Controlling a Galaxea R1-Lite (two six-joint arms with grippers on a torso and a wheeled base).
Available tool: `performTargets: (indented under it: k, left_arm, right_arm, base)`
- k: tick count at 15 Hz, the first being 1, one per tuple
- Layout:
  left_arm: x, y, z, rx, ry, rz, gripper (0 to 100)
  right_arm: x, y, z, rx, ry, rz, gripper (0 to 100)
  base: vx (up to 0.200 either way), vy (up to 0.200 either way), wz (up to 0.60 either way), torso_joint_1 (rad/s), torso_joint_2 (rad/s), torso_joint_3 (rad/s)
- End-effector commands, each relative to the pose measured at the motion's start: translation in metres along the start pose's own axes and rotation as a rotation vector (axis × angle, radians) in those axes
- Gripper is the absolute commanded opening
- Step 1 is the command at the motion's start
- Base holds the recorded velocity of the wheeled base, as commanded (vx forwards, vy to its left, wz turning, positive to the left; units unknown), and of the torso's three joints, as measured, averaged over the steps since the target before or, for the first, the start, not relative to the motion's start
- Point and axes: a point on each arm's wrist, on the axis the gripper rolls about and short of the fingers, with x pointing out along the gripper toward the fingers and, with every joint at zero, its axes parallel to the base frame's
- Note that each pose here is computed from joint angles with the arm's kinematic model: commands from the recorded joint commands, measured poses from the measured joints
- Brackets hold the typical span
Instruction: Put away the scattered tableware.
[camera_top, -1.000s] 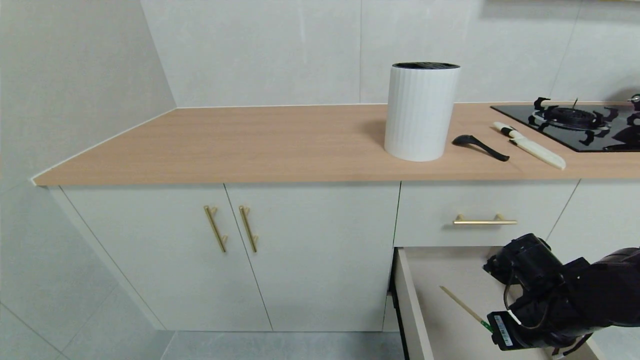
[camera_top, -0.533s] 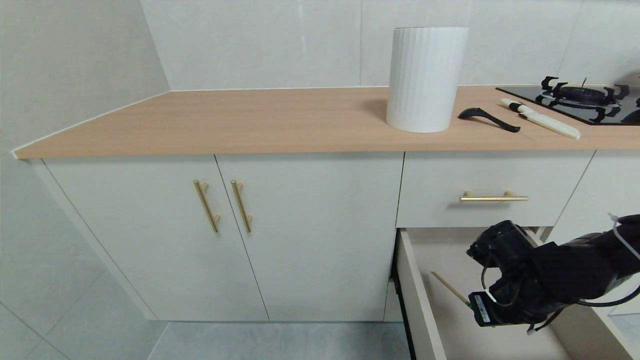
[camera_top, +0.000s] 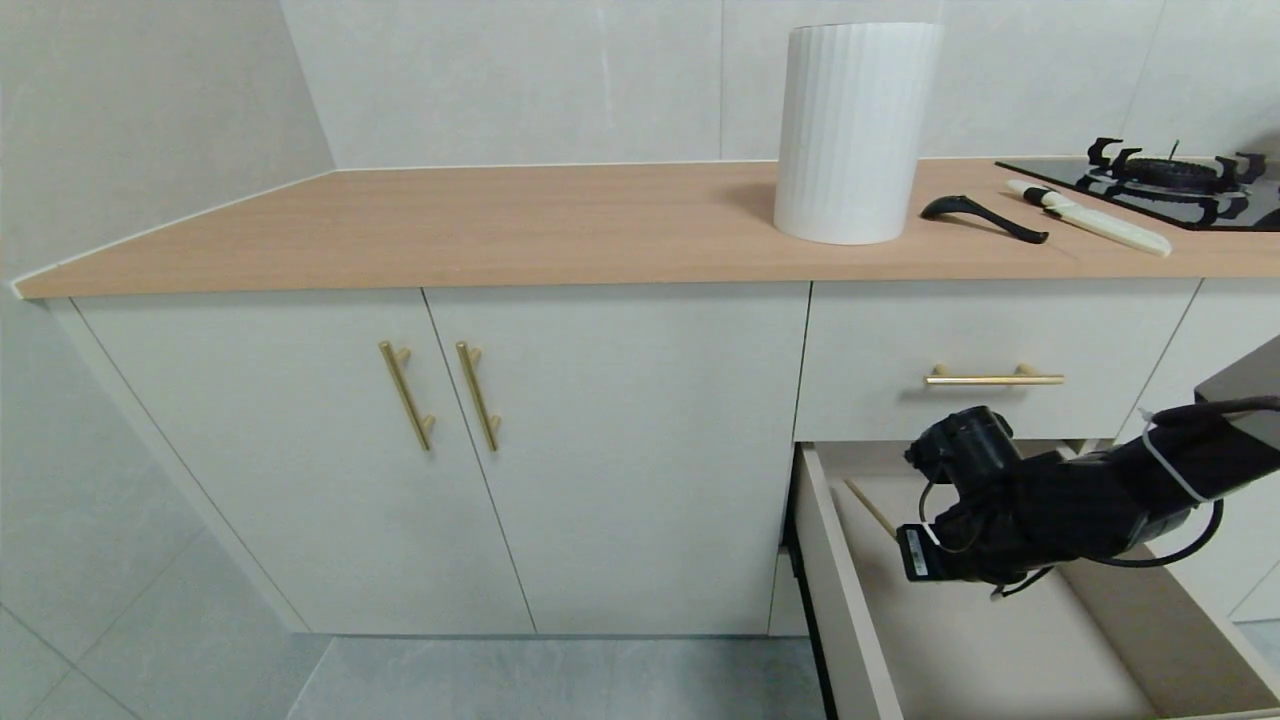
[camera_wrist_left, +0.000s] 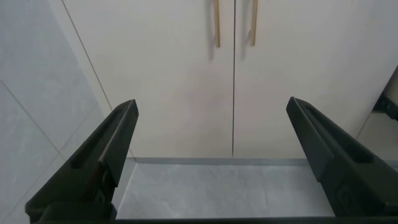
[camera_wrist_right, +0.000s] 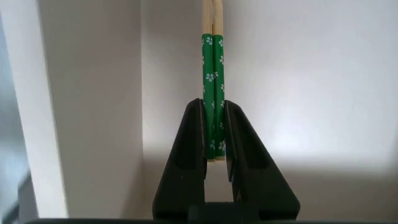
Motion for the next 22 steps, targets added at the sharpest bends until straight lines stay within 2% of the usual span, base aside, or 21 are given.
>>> performTargets:
  k: [1,3,5,8,19,20,22]
  left_arm:
    - [0.0,0.0,0.0,0.0,0.0,0.0,100]
    - [0.0,0.0,0.0,0.0,0.001,0.0,100]
    - [0.0,0.0,0.0,0.0,0.0,0.0,100]
    - [0.0,0.0,0.0,0.0,0.001,0.0,100]
    - [0.0,0.0,0.0,0.0,0.0,0.0,100]
    - [0.0,0.0,0.0,0.0,0.0,0.0,100]
    - [0.0,0.0,0.0,0.0,0.0,0.0,100]
  right_arm:
    - [0.02,0.0,-0.004,0.001,0.014,-0.03,0]
    - [0.042,-0.003,-0.016,0.002,0.026,-0.084,0]
    - [0.055,-0.003,-0.018,0.011,-0.004,-0.082,0]
    - [0.068,-0.003,-0.026,0.008,0.025,-0.093,0]
    - [0.078,-0.004,-0.034,0.005,0.048,-0.105,0]
    - [0.078,-0.004,-0.034,0.005,0.048,-0.105,100]
    - [0.078,-0.004,-0.034,0.005,0.048,-0.105,100]
  base:
    - [0.0,0.0,0.0,0.0,0.0,0.0]
    - [0.0,0.0,0.0,0.0,0.0,0.0]
    - [0.0,0.0,0.0,0.0,0.0,0.0]
    - [0.0,0.0,0.0,0.0,0.0,0.0]
    - [0.0,0.0,0.0,0.0,0.0,0.0]
    - [0.0,0.0,0.0,0.0,0.0,0.0]
    - [0.0,0.0,0.0,0.0,0.0,0.0]
